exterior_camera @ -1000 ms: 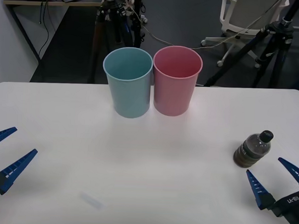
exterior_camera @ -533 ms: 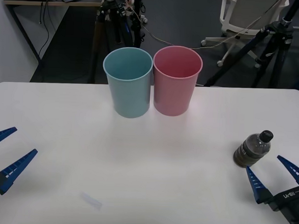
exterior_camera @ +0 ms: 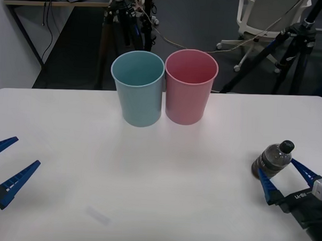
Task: Grasp the object on the table and drop it into the matching bin: aluminum can to the light blue bin, PET bottle to the pink bin.
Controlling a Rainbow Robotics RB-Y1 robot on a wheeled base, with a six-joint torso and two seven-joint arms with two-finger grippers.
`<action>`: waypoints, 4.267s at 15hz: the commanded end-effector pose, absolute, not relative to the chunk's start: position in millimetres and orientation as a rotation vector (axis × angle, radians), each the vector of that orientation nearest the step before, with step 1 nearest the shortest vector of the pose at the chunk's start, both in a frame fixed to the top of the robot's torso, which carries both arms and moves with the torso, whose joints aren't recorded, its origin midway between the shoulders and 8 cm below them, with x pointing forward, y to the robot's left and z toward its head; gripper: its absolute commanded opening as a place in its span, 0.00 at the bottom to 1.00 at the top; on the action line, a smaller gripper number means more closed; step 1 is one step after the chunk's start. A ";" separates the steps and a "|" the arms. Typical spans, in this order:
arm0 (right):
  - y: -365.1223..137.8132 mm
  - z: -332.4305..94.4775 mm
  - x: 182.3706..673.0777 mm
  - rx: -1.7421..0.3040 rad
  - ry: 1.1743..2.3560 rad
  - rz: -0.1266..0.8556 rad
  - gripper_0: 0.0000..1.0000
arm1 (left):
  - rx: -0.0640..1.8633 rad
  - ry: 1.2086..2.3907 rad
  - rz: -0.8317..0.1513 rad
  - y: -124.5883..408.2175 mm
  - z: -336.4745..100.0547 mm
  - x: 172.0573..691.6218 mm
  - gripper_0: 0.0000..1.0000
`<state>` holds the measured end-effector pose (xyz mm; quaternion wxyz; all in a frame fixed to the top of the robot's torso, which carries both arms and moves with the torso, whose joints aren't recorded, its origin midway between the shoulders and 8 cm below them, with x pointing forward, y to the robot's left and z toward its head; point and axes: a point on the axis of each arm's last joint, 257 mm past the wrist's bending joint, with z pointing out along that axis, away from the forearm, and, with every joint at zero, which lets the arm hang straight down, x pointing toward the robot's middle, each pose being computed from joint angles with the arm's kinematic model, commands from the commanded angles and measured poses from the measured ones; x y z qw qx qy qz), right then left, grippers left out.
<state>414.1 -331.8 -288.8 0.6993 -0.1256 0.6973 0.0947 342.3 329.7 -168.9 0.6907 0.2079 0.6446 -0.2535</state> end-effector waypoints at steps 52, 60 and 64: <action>-247.0 -115.5 402.2 -0.411 1.607 0.469 0.00 | 0.465 1.441 -0.567 329.7 -168.9 342.3 1.00; -211.5 -34.2 435.9 -0.499 1.516 0.535 0.00 | 0.465 1.441 -0.567 329.7 -168.9 342.3 1.00; -183.2 2.0 469.3 -0.532 1.508 0.570 0.00 | 0.465 1.441 -0.567 329.7 -168.9 342.3 1.00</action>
